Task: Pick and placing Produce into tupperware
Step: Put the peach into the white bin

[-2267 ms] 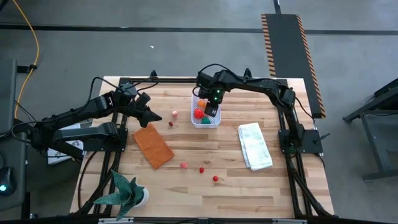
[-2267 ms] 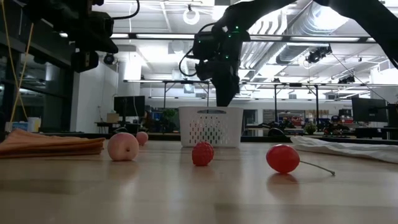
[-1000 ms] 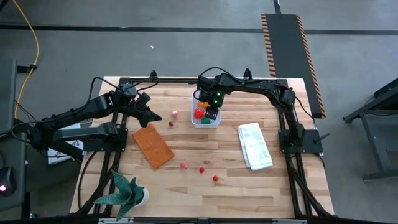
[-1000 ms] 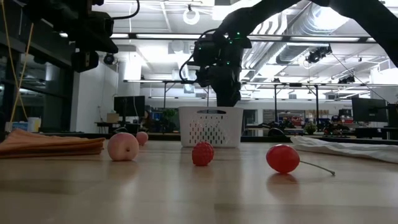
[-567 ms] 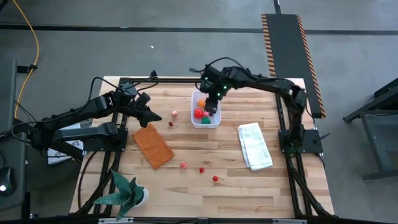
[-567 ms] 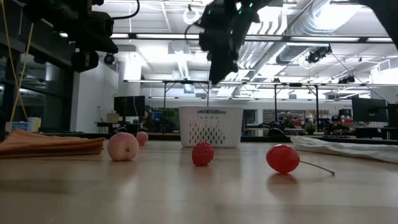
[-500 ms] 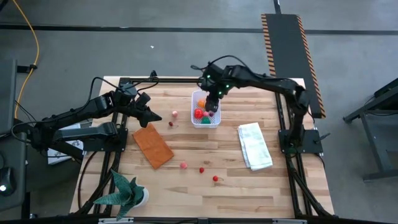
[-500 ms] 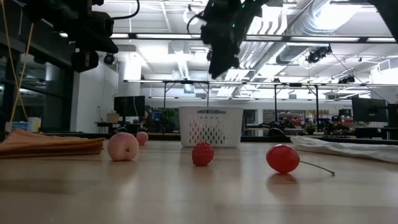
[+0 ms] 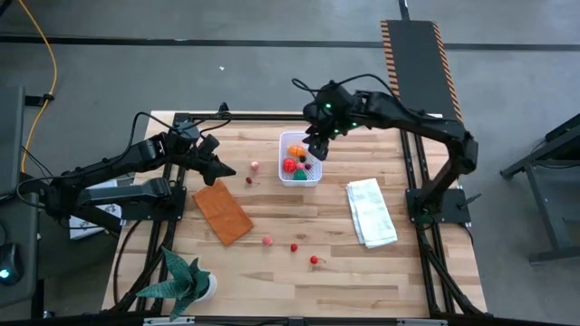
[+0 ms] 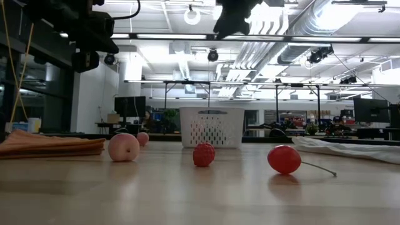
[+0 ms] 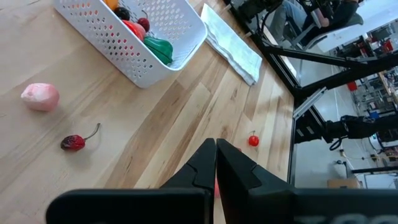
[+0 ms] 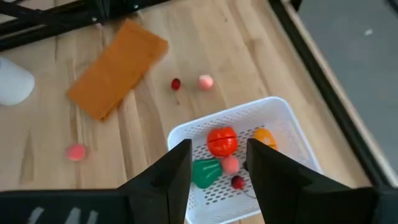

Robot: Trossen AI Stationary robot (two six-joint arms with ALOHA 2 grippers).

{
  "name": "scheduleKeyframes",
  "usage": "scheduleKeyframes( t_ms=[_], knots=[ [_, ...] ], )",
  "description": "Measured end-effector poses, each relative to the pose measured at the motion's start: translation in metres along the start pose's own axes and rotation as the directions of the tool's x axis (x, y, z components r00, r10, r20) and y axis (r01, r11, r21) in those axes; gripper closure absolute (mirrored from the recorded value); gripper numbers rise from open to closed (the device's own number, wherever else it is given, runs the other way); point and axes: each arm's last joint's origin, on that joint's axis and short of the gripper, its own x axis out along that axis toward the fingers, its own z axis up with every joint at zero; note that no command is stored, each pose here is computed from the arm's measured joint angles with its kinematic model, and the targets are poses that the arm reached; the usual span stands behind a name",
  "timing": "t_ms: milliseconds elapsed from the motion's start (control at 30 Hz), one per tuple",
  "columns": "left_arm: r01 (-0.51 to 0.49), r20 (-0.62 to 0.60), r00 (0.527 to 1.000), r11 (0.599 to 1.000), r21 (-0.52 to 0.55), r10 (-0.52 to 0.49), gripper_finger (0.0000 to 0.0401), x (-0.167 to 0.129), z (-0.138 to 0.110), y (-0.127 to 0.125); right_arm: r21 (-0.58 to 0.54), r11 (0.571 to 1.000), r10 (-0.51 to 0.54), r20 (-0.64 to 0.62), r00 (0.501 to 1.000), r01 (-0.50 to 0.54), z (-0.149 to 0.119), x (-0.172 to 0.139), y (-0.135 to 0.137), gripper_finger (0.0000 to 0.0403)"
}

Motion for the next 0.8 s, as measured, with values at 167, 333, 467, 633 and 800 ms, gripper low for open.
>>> scheduleKeyframes(
  t_ms=[167,333,467,633,800],
  knots=[
    [0.000,0.000,1.000,1.000,0.000,0.000,0.0398,0.000,0.000,0.000,-0.010,1.000,-0.021,0.070,0.997,0.022,-0.001,-0.032,0.005,0.0259],
    [0.000,0.000,1.000,1.000,0.000,0.000,0.0398,0.000,0.000,0.000,-0.004,0.998,-0.056,0.154,0.987,0.058,-0.003,-0.068,0.004,0.0259],
    [0.000,0.000,1.000,1.000,0.000,0.000,0.0398,0.000,0.000,0.000,0.006,0.995,-0.097,0.231,0.968,0.098,-0.008,-0.099,0.004,0.0259],
    [0.001,0.000,1.000,1.000,0.000,-0.001,0.0398,0.000,0.000,0.000,0.018,0.993,-0.119,0.340,0.933,0.120,-0.015,-0.137,0.008,0.0259],
    [0.001,0.000,1.000,1.000,0.000,-0.001,0.0398,0.000,0.000,0.000,0.035,0.994,-0.112,0.446,0.888,0.108,-0.025,-0.175,0.012,0.0259]
  ],
)
